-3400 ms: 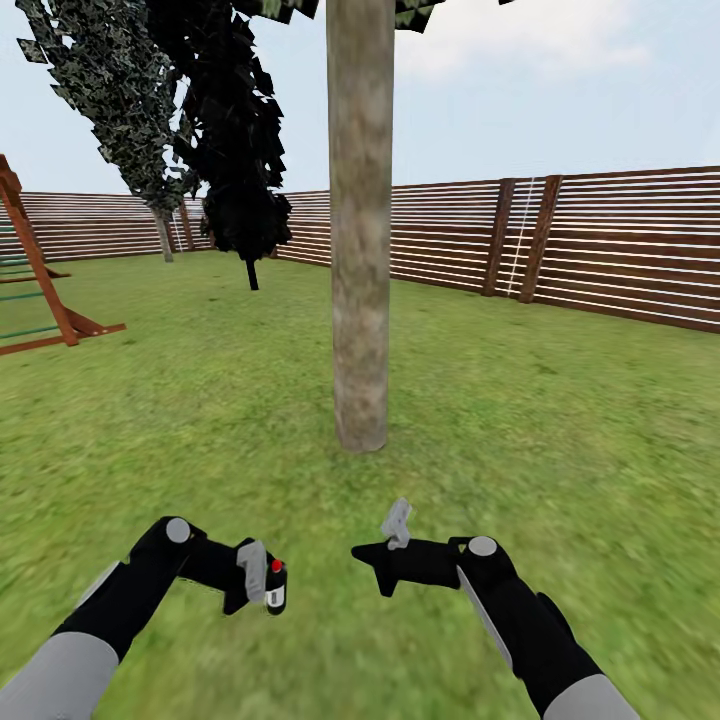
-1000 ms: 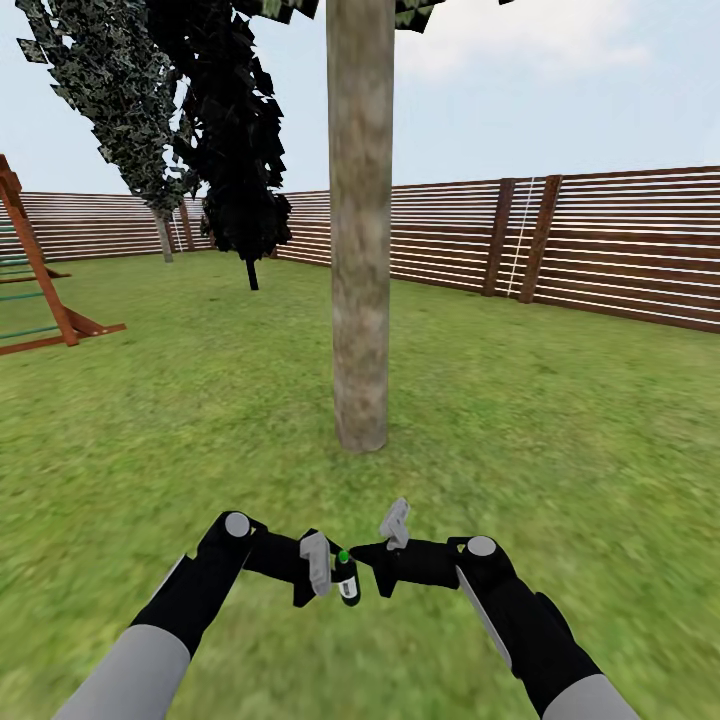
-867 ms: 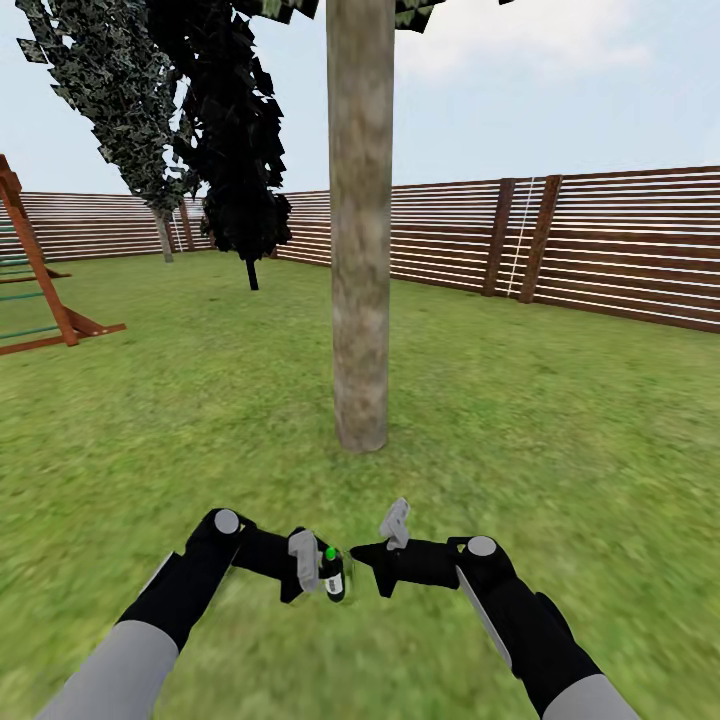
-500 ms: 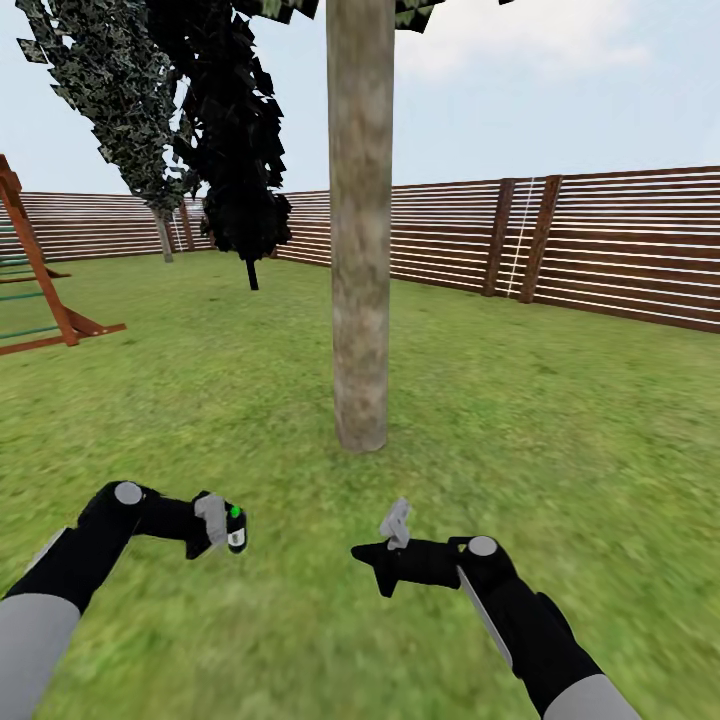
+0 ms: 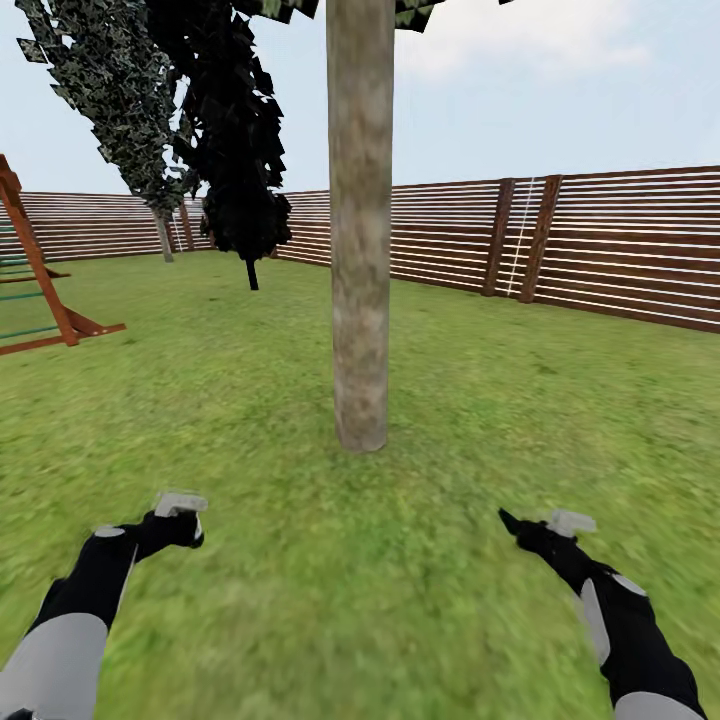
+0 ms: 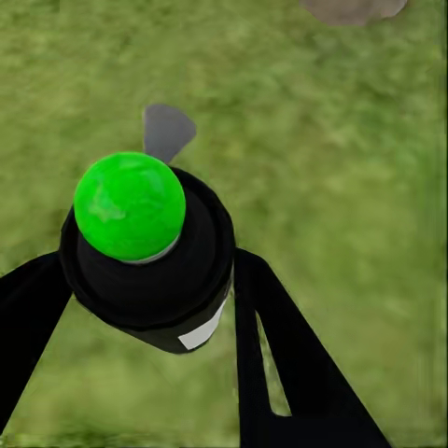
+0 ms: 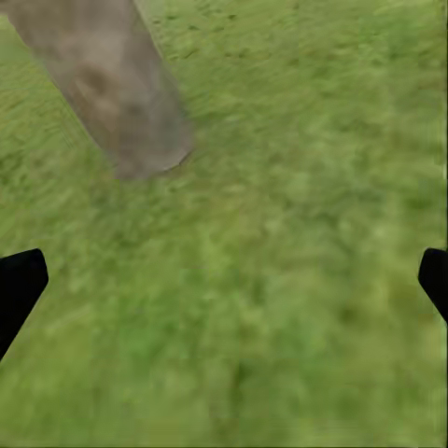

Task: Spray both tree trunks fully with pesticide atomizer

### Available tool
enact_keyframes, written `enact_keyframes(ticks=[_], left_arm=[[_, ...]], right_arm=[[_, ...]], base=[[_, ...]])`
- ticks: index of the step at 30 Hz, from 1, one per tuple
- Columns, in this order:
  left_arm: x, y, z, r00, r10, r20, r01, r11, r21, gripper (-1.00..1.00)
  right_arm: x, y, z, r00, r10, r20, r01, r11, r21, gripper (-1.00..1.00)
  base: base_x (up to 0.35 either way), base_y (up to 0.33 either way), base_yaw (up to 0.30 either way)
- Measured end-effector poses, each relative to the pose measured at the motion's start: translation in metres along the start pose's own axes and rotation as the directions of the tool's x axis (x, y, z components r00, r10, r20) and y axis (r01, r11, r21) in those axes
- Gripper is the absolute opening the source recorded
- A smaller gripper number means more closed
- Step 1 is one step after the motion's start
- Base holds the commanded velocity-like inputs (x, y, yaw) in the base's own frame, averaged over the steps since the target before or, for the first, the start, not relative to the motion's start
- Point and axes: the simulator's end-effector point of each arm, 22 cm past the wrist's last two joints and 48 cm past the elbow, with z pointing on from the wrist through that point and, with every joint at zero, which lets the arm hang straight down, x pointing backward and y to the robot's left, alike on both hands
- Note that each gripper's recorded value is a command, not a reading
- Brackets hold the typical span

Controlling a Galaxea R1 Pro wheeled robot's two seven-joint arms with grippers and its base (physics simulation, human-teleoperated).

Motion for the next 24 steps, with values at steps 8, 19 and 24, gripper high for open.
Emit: enact_keyframes(ticks=[8, 19, 24], left_arm=[[0.059, -0.056, 0.025, 0.995, -0.053, -0.084, 0.054, 0.999, 0.005, -1.0], [0.058, -0.062, 0.026, 0.996, -0.049, -0.075, 0.05, 0.999, 0.012, -1.0], [0.058, -0.062, 0.026, 0.996, -0.049, -0.075, 0.05, 0.999, 0.012, -1.0]], right_arm=[[-0.041, -0.092, -0.034, 0.977, -0.073, 0.203, 0.016, 0.963, 0.27, 1.0], [-0.042, -0.092, -0.034, 0.976, -0.072, 0.206, 0.014, 0.963, 0.268, 1.0], [-0.042, -0.092, -0.034, 0.976, -0.072, 0.206, 0.015, 0.963, 0.268, 1.0]], base=[[0.0, 0.0, 0.0], [0.023, 0.0, 0.0], [0.259, -0.072, 0.0]])
